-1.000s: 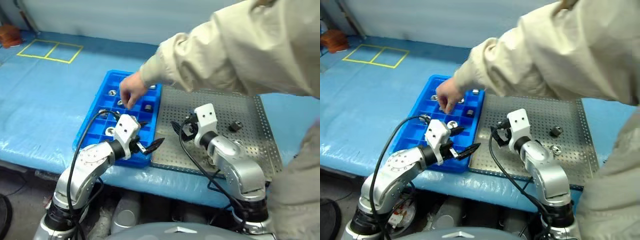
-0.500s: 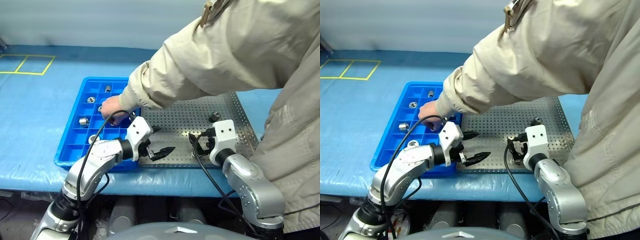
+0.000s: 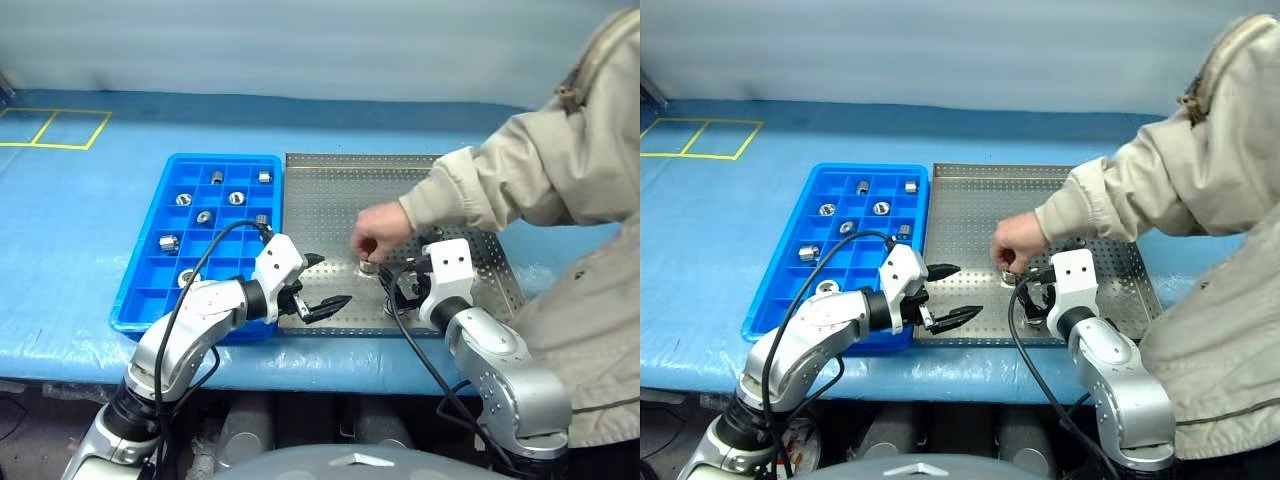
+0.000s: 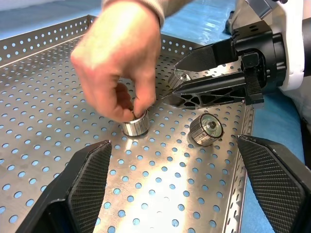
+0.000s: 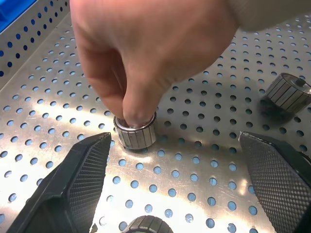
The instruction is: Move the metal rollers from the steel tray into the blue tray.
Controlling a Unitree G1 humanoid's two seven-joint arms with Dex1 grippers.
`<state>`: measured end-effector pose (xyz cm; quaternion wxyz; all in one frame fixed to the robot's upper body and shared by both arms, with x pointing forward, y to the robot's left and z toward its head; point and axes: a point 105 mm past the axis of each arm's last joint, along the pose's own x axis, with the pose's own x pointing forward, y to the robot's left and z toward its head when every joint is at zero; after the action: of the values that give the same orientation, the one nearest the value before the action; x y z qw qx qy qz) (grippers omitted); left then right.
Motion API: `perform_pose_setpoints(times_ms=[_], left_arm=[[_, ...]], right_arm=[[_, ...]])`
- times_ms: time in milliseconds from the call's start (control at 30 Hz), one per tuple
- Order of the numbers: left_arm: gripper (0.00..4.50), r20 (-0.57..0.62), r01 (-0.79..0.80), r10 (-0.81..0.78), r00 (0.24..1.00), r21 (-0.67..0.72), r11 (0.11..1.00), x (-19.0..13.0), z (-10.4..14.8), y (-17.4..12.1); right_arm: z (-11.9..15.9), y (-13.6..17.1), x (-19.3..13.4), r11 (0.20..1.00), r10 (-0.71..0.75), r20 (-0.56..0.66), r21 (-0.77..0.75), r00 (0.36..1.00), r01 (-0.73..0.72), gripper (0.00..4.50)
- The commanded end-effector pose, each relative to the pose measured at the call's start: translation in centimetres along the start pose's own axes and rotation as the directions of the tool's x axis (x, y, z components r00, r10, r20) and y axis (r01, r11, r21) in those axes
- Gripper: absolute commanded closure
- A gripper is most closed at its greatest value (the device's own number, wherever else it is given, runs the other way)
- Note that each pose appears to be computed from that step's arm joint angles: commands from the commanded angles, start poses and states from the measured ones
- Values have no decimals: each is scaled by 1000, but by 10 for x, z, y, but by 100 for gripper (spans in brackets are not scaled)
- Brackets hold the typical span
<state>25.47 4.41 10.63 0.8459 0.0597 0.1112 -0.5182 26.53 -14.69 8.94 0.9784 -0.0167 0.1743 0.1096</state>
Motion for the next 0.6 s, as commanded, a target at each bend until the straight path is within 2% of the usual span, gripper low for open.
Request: perform_pose_setpoints(times_ms=[33,300,600], left_arm=[[0,25,22,-22,999,10,1000,0,7,-6],[0,23,29,-30,999,13,999,0,6,-6],[0,28,37,-38,999,15,999,3,7,-6]], right_arm=[[10,0,-5,1000,-4,41,-9,999,4,5],[12,1,-4,1000,-13,48,5,999,13,5],[12,2,26,996,-48,26,73,998,46,5]])
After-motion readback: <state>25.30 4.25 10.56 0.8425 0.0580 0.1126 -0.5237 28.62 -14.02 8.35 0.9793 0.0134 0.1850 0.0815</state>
